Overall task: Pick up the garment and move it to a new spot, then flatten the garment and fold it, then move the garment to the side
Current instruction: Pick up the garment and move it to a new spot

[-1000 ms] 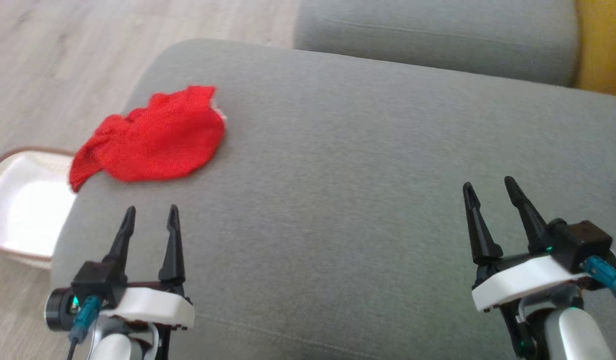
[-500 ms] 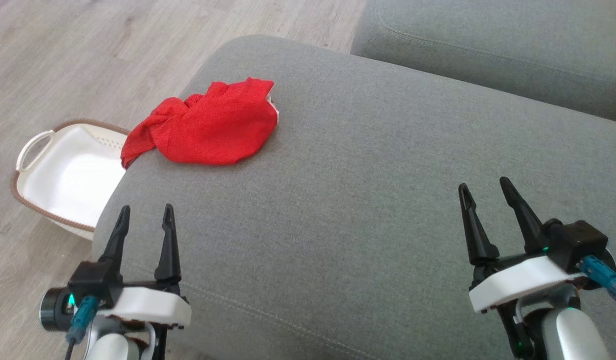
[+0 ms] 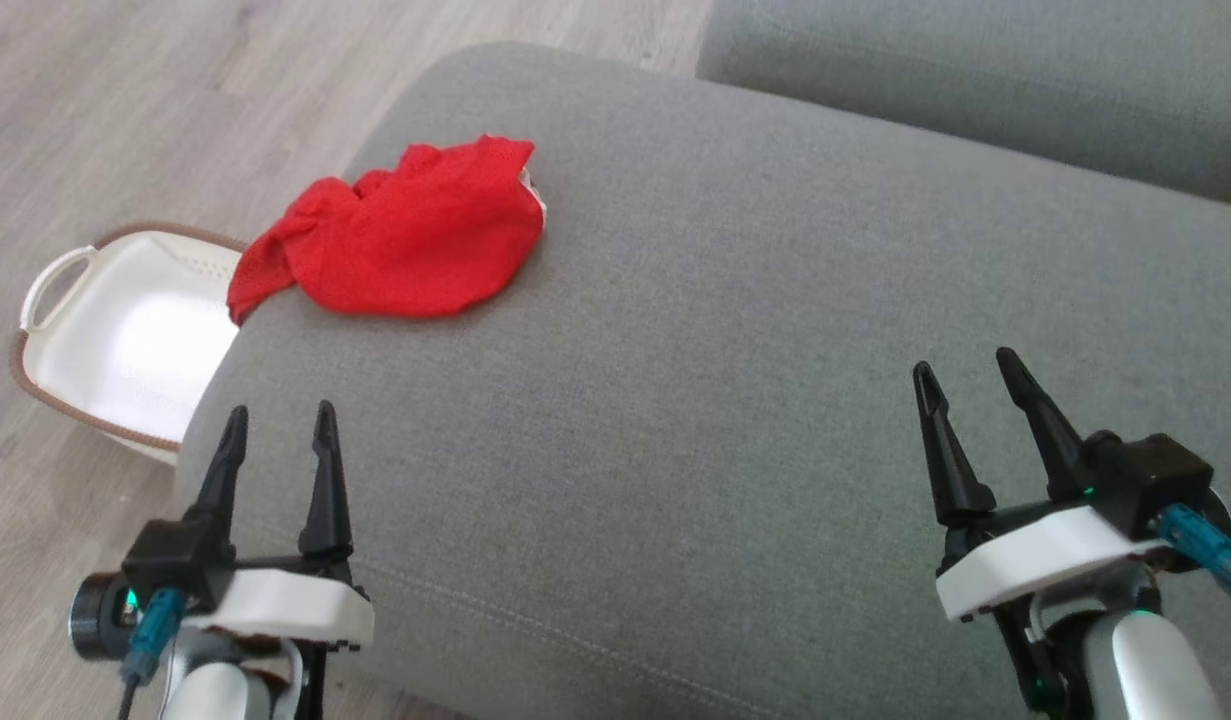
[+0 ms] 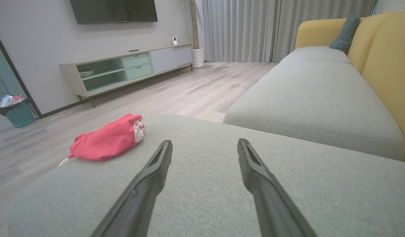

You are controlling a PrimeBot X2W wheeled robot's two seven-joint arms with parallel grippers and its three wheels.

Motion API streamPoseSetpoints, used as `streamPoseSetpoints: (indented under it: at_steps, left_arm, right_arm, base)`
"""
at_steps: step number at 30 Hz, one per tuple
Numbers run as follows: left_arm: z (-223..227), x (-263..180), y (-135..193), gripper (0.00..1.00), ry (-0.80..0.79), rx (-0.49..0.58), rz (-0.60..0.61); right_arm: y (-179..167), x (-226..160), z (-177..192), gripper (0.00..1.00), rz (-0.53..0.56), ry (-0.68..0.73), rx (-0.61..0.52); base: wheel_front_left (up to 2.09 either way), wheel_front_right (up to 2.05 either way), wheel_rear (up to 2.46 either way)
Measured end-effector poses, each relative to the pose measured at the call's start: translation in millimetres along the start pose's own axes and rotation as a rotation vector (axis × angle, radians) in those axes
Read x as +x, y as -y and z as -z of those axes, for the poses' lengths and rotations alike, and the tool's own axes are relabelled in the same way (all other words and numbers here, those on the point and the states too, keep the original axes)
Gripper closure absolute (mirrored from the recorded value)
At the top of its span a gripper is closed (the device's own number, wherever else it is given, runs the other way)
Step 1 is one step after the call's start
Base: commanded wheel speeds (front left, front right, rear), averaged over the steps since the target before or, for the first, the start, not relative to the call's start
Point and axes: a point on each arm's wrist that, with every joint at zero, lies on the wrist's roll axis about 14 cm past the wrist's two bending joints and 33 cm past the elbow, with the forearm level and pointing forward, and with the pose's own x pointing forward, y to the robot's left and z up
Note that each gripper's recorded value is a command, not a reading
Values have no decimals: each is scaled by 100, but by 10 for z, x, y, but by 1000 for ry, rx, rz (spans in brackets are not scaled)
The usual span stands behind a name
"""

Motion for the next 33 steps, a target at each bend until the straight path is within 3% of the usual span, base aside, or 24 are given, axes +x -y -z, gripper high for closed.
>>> streamPoseSetpoints:
  at_steps: [8,19,25,33]
  left_arm:
    - [72,352,195,0,-24,-20,37]
    - [335,1392,497,0,-65,-30,81]
    - [915,1886,672,0,-208,-26,123]
    - [1679,1965,671,0,-463,-14,119]
  right_arm:
    - [175,108,160,0,26,-49,12]
    - [690,401,376,0,89,-91,-10]
    - [966,465,658,0,135,-139,4]
    - [1165,407,864,0,183,-178,16]
  base:
    - [0,0,0]
    - [0,0,0]
    - [0,0,0]
    - [0,0,0]
